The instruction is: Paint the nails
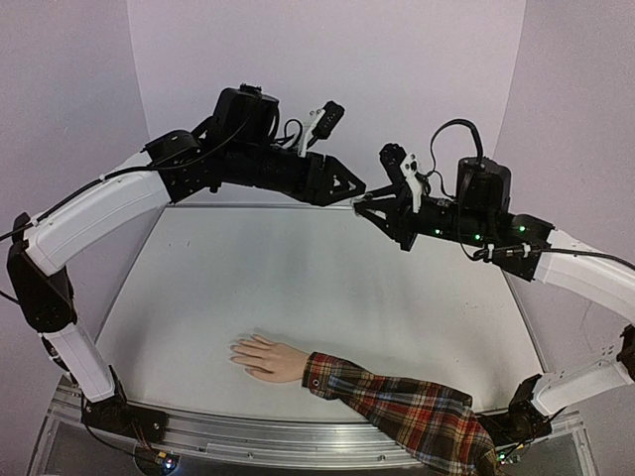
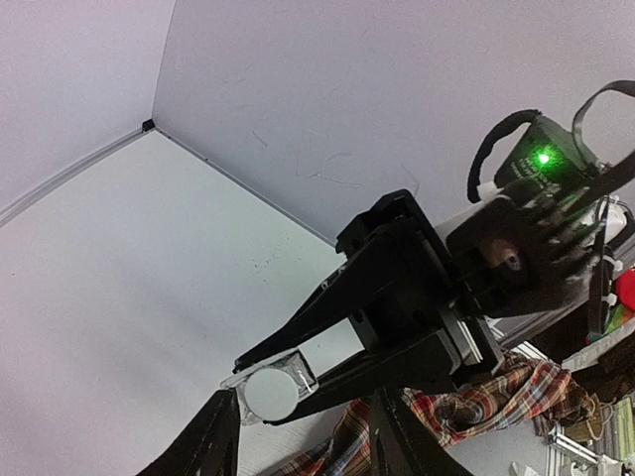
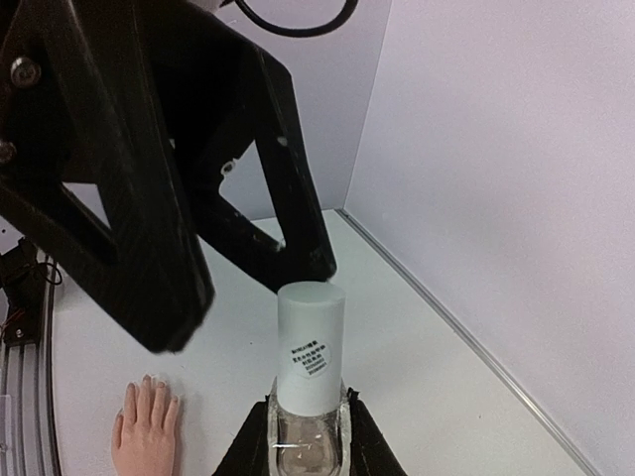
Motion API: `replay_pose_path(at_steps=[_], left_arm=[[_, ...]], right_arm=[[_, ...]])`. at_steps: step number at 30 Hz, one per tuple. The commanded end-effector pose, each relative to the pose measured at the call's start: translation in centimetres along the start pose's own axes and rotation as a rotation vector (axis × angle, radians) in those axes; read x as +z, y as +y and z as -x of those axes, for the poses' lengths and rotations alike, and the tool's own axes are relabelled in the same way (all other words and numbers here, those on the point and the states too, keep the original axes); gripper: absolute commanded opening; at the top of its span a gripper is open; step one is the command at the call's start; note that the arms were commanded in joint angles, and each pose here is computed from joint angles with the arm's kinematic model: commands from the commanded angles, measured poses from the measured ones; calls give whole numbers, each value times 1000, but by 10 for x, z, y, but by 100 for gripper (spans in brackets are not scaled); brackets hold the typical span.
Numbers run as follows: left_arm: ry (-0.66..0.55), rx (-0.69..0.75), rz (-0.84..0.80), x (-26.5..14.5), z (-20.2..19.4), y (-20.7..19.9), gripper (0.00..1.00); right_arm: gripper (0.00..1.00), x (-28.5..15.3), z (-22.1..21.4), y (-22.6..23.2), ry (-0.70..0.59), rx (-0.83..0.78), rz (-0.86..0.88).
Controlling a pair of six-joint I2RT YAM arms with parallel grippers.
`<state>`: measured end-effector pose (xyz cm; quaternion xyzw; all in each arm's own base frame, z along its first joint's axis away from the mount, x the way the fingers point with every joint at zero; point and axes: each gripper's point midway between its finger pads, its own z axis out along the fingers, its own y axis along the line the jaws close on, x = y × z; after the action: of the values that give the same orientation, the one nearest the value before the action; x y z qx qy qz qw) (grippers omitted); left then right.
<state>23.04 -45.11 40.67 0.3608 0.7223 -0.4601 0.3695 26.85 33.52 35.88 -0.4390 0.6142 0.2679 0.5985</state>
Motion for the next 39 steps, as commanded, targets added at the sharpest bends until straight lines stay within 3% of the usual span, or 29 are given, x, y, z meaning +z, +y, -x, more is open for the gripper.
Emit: replay_pose_path(at_steps=[1, 7, 14, 30, 31, 33, 37, 39], left_arm=[[4, 10, 33, 3, 5, 4, 43], [-20, 17, 36, 0, 11, 3, 32], [-45, 12, 40, -2, 15, 3, 34], [-68, 2, 27, -3, 18, 0, 1], [-67, 2, 37, -4, 18, 2, 0], [-69, 1, 89, -5, 17, 12, 0], [-72, -6, 299, -16, 9, 48, 0], [-89, -5, 433, -27, 5, 73, 0]], right_arm=[[0, -1, 30, -4, -67, -34, -21], [0, 3, 28, -1, -56, -40, -14], [0, 4, 25, 1, -49, -41, -9], [0, 8, 25, 4, -42, -48, -12], [3, 8, 23, 2, -37, -43, -24], [20, 8, 20, -3, -26, -30, -51], [71, 5, 5, -17, 10, 0, -146], [80, 0, -5, -22, 28, 13, -186]])
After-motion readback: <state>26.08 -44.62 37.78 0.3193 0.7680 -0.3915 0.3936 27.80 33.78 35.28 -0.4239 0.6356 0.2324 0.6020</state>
